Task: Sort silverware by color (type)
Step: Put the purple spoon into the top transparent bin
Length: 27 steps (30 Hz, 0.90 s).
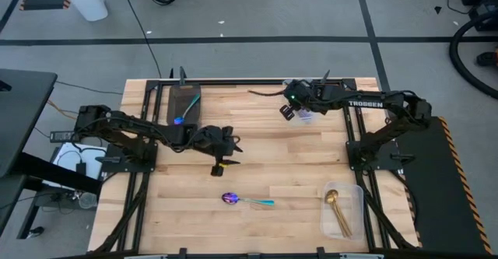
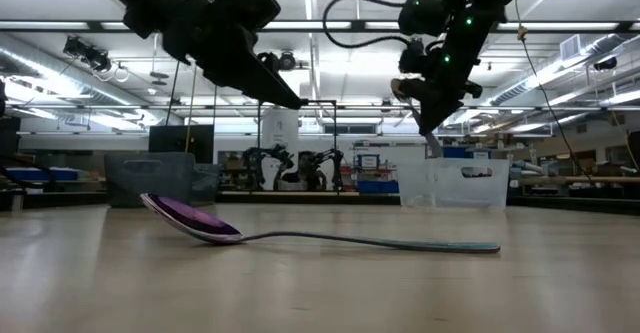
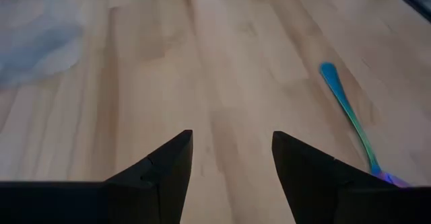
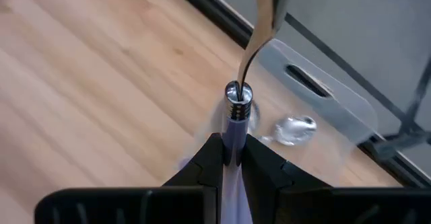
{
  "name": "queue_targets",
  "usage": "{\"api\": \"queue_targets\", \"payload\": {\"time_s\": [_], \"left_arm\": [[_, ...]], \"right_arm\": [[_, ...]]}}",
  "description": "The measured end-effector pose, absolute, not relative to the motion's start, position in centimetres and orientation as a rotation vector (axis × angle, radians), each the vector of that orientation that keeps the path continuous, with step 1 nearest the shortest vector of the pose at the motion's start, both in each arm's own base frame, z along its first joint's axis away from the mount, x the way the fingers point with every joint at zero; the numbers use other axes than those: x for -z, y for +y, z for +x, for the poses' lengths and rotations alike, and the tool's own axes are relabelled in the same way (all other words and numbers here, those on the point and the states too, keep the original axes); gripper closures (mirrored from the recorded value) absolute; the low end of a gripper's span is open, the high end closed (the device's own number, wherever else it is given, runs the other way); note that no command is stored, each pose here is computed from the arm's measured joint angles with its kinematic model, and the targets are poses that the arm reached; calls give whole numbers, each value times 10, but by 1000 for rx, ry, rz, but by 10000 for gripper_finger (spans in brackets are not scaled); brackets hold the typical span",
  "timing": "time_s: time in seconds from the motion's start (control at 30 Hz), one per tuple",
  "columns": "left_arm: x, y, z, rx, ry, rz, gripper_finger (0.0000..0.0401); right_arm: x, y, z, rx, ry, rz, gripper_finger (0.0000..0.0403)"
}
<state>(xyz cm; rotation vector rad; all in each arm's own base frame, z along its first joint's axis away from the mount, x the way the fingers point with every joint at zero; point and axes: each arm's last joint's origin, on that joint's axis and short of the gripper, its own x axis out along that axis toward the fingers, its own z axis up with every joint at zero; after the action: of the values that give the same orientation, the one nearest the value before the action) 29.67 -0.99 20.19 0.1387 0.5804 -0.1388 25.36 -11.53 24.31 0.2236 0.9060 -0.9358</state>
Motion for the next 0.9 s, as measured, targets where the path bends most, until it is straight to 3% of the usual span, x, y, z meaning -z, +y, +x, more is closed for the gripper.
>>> {"api": "queue_targets", "payload": {"time_s": [0.47,0.9], "left_arm": [[-201,-30,295,249,572,298,189],[-201,-30,295,249,572,298,189]], "right_arm": [[-240,-151,233,1002,912,378,355],[-196,-156,207,981,1005,519,355]]}}
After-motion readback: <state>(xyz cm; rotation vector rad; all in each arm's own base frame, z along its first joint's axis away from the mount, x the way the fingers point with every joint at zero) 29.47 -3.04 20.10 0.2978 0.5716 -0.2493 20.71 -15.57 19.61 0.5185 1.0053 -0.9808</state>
